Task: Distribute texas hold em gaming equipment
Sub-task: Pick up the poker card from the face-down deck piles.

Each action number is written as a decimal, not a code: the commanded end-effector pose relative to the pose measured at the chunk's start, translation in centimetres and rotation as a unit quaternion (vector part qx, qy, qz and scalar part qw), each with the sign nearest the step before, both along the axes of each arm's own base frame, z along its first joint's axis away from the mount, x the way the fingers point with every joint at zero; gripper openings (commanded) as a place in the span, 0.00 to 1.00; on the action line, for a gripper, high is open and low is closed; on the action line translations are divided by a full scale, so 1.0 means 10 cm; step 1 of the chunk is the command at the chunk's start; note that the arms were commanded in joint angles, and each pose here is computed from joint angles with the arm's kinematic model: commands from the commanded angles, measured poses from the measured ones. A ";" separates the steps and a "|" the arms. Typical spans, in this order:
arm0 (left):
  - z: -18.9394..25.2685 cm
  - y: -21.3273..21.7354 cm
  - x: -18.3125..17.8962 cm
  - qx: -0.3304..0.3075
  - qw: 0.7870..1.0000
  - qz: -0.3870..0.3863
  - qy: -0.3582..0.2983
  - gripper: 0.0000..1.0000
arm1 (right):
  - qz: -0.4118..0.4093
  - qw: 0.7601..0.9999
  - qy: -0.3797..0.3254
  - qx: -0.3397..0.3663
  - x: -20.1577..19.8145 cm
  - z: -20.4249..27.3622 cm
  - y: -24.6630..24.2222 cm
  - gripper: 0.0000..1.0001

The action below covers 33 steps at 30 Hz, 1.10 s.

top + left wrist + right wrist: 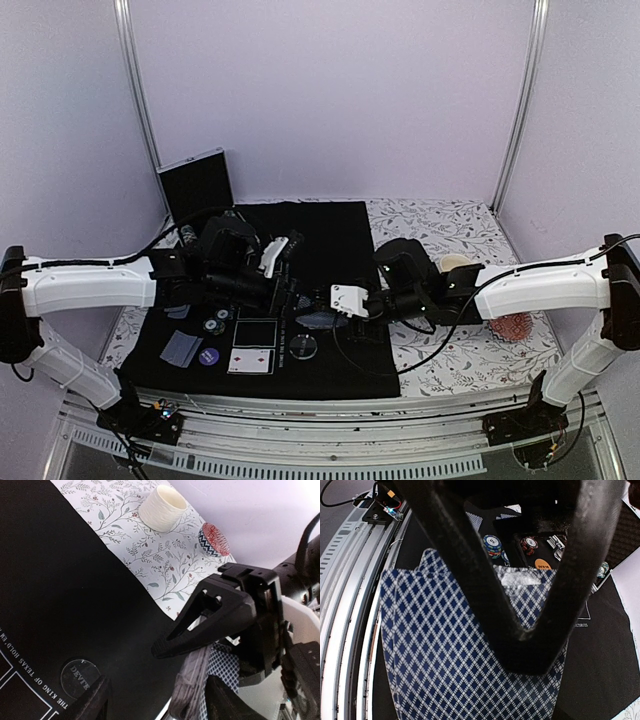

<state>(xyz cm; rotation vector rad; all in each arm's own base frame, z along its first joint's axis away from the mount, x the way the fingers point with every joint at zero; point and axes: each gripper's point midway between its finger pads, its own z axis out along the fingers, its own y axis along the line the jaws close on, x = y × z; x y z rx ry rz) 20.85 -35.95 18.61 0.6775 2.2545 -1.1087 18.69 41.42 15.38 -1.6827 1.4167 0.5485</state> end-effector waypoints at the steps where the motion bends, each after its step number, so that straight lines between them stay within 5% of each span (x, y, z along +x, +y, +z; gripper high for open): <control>1: -0.07 0.00 -0.02 0.034 0.999 -0.008 -0.002 0.62 | 0.005 1.000 -0.014 0.019 0.01 0.13 0.08 0.51; 6: -0.07 0.07 -0.02 0.039 0.999 0.001 -0.007 0.48 | 0.001 1.000 -0.017 0.017 0.01 0.12 0.05 0.51; 10: -0.07 0.15 0.00 0.052 0.998 0.012 -0.013 0.46 | -0.002 1.000 -0.018 0.016 0.01 0.12 0.02 0.51; 22: -0.07 0.30 0.00 0.076 0.996 0.026 -0.024 0.46 | -0.006 1.000 -0.022 0.014 0.01 0.13 -0.01 0.51; 33: 0.17 0.29 -0.13 0.022 1.000 -0.013 -0.010 0.50 | -0.006 1.000 -0.023 0.014 0.01 0.13 -0.02 0.51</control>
